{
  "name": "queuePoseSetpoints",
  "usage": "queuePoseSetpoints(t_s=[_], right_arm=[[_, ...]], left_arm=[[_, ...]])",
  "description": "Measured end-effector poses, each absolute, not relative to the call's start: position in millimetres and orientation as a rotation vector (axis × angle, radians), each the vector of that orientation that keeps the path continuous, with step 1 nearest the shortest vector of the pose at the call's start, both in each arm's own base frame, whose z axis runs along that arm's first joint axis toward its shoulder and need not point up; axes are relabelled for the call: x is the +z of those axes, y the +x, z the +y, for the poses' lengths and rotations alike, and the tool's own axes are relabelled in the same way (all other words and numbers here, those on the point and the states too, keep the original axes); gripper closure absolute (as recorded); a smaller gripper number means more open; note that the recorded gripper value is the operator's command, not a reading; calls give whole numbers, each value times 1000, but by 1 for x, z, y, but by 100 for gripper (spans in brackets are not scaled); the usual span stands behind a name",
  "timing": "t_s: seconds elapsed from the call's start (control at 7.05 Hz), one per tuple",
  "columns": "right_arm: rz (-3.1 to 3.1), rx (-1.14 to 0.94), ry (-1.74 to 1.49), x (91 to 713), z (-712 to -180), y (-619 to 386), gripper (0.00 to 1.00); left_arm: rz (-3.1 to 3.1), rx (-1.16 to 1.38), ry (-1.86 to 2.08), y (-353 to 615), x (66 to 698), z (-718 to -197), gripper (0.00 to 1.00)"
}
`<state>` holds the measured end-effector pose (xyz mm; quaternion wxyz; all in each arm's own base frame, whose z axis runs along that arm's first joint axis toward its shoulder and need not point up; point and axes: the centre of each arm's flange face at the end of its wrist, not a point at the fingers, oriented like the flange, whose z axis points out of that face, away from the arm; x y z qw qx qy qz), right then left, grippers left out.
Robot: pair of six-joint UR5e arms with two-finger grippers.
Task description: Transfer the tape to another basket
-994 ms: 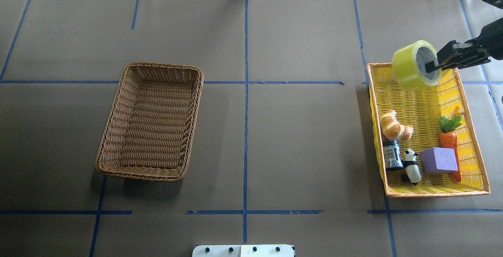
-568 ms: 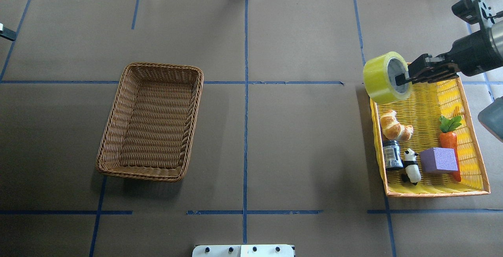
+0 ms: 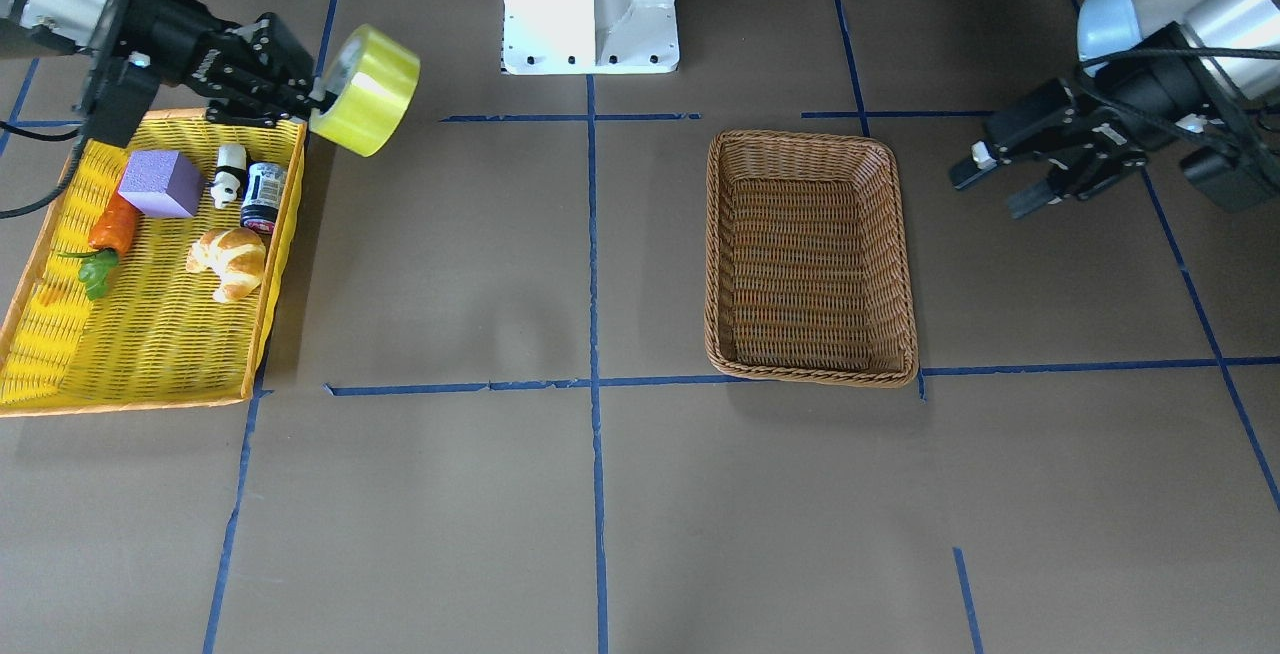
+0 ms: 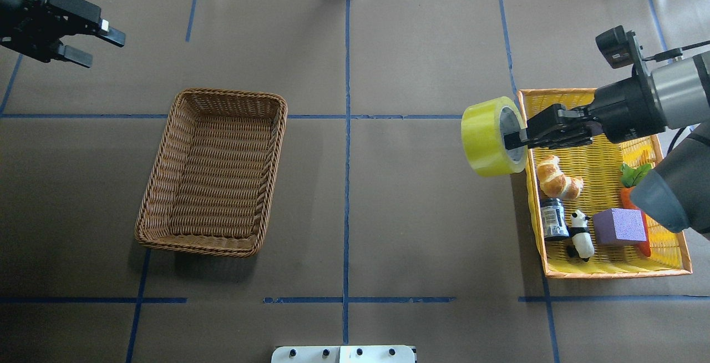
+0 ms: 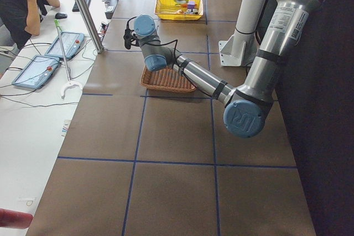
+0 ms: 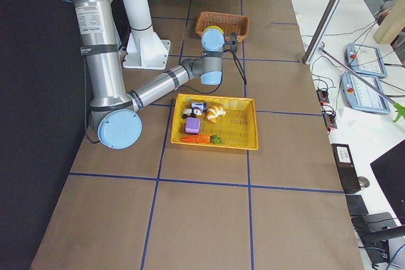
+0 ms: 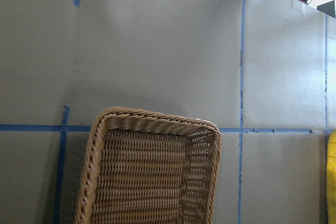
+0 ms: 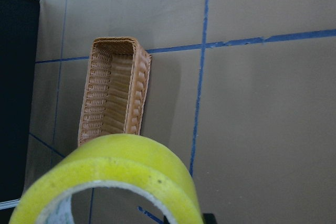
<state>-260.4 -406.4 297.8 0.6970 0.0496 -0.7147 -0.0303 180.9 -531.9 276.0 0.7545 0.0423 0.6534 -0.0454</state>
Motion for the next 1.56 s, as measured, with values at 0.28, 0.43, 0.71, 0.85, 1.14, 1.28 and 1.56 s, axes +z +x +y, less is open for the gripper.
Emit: queuePoseSetpoints(t_s=[0.28,0.43,0.71,0.85,1.14,1.28,1.56], right_arm=[[-1688,-73,93,271,-393,-277,97],[-1746,-59,71,254,-387,-286,97],[-1904,-23,19,226,-364,-306,97],[-1986,-8,-1,215,-352,-316,97],[-2086,9,-47,188,-340,-327,97],[-2122,31,-74,175,-340,-329,97],[-2156,58,-89,163,-340,-332,97]], left_arm=[[1593,-179,121,232,221,-492,0],[1729,-233,109,258,197,-467,0],[1967,-255,23,280,163,-430,0],[2078,-276,-46,276,148,-419,0],[2263,-322,-164,279,131,-396,0],[2298,-320,-196,284,127,-388,0],[2324,-295,-238,293,121,-375,0]])
